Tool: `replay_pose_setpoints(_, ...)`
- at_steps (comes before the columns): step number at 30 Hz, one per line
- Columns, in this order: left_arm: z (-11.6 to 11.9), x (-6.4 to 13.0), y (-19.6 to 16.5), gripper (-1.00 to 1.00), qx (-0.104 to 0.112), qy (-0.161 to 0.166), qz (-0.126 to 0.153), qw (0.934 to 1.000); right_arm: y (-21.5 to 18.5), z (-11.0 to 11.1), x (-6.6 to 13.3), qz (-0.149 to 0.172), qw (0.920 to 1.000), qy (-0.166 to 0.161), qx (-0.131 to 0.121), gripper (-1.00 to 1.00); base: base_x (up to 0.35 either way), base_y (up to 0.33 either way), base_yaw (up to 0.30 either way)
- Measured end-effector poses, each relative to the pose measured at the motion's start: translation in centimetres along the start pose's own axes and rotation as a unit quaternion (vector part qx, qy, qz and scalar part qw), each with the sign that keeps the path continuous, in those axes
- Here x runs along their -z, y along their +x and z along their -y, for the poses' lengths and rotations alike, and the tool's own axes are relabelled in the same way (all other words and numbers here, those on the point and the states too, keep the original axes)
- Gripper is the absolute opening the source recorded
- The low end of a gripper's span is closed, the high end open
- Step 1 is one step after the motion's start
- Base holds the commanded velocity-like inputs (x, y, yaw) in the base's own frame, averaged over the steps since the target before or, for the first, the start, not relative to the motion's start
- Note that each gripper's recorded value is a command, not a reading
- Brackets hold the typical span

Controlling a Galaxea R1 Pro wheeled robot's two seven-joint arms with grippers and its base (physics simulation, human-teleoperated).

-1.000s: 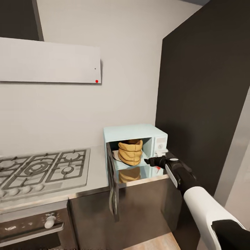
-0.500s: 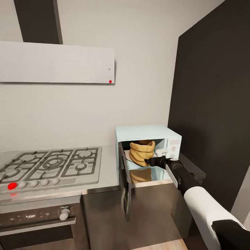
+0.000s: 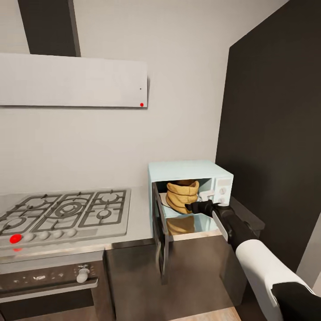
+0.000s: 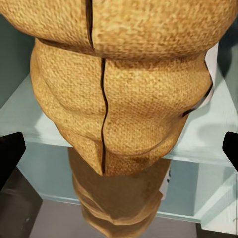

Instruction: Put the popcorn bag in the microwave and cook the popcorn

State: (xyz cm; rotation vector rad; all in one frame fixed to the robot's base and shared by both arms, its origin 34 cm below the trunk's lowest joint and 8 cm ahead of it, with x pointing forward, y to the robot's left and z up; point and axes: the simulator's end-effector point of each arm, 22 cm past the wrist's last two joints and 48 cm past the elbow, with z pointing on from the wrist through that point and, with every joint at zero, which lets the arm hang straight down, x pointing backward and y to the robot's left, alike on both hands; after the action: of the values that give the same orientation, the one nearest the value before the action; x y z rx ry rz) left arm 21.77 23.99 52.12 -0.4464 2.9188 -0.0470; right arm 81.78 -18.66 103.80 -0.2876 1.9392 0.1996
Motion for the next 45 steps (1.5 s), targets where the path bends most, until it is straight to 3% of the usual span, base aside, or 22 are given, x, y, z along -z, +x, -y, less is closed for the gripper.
replay_pose_setpoints(45, -0.2, 0.0, -0.1, 1.00, 0.000, -0.001, 0.001, 1.0000, 0.7, -0.9, -0.2, -0.004, 1.0000, -0.008, 0.000, 1.00, 0.134, 0.000, 0.000)
